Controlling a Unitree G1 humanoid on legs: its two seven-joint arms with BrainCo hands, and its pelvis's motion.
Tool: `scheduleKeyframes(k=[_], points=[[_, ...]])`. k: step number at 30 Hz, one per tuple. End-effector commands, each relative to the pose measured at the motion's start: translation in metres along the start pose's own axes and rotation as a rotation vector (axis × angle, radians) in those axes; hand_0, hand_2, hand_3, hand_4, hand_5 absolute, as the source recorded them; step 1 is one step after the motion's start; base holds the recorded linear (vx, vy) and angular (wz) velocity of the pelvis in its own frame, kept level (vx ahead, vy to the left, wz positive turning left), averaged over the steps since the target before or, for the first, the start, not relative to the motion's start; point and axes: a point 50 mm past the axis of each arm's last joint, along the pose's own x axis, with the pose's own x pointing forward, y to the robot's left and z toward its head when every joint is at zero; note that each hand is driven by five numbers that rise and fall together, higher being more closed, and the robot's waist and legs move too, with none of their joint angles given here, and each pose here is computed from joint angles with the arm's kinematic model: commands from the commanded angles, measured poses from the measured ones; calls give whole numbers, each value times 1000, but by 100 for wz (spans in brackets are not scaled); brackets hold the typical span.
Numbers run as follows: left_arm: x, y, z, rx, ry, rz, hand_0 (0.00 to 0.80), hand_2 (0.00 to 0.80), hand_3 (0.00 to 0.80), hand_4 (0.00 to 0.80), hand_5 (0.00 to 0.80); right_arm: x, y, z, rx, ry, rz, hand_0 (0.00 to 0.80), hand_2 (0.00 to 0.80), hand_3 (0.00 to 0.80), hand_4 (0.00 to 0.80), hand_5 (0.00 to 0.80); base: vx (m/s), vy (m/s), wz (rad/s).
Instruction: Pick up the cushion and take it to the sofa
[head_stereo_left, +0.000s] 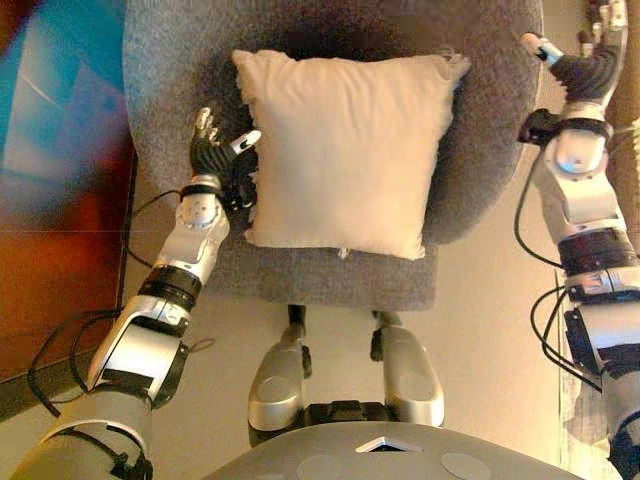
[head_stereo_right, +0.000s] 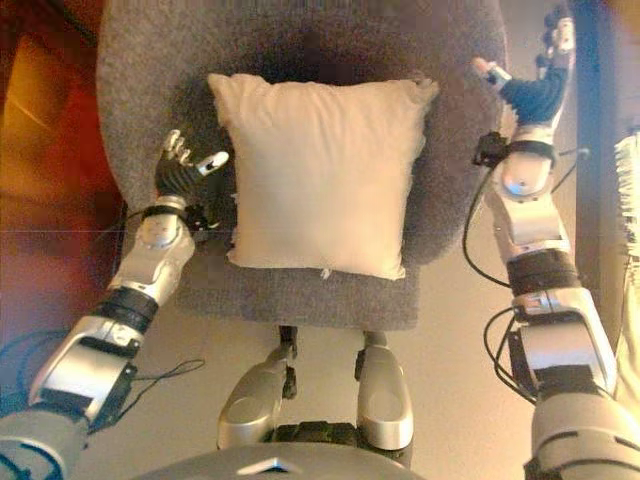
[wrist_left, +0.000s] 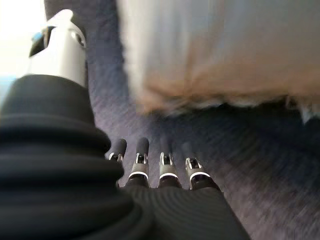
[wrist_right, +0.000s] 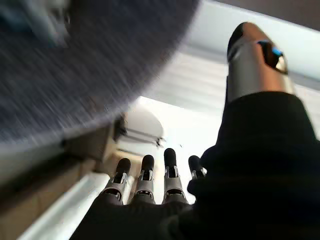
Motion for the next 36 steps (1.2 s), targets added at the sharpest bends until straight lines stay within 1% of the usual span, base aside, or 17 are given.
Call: scheduleKeyframes(k=[1,6,8,12,16,18,19,21,22,23,25,27,28,30,32,33,36], points=[[-11,21,-7,105,-28,31,0,0,0,0,0,-19,-25,-15,-97,-17,-33,0,0,0,0,0,118,-19,6],[-21,45,-28,157,67,92,0,0,0,0,0,-35,-44,-35,-142,64,-34,0,0,0,0,0,188,5,-1],[-29,49,-38,153,99,108,0,0,0,0,0,-49,-46,-43,-162,94,-18,0,0,0,0,0,220,16,-2],[-52,58,-62,154,180,129,0,0,0,0,0,-78,-62,-68,-244,199,-1,0,0,0,0,0,114,7,-2],[-113,87,-111,194,413,151,0,0,0,0,0,-144,-98,-116,-331,502,-18,0,0,0,0,0,0,0,0],[-152,102,-138,185,589,190,0,0,0,0,0,-188,-114,-140,-377,694,-34,0,0,0,0,0,-4,-10,-2],[-173,109,-150,176,669,214,0,0,0,0,0,-217,-123,-154,-419,813,-66,0,0,0,0,0,-2,-19,-3],[-205,116,-169,155,808,250,0,0,0,0,0,-262,-131,-172,-454,1002,-84,0,0,0,0,0,0,0,0],[-210,117,-171,154,832,256,0,0,0,0,0,-268,-133,-174,-453,1032,-93,0,0,0,0,0,0,0,0],[-238,118,-188,136,961,286,0,0,0,0,0,-306,-134,-187,-408,1214,-128,0,0,0,0,0,-23,-22,-3],[-267,118,-203,128,1089,339,0,0,0,0,0,-347,-130,-197,-387,1400,-100,0,0,0,0,0,-14,-11,-2],[-283,116,-211,136,1181,356,0,0,0,0,0,-375,-124,-200,-393,1537,-65,0,0,0,0,0,-17,4,0],[-295,112,-216,152,1223,358,0,0,0,0,0,-397,-120,-200,-379,1631,-43,0,0,0,0,0,-39,16,0],[-312,105,-222,158,1319,366,0,0,0,0,0,-424,-111,-198,-367,1765,25,0,0,0,0,0,-40,21,-3],[-330,98,-227,180,1413,349,0,0,0,0,0,-446,-102,-193,-367,1871,137,0,0,0,0,0,-37,25,-3],[-337,95,-229,198,1458,331,0,0,0,0,0,-454,-98,-192,-377,1899,195,0,0,0,0,0,0,0,0],[-353,87,-231,221,1563,291,0,0,0,0,0,-466,-88,-188,-372,1956,286,0,0,0,0,0,-10,9,0]])
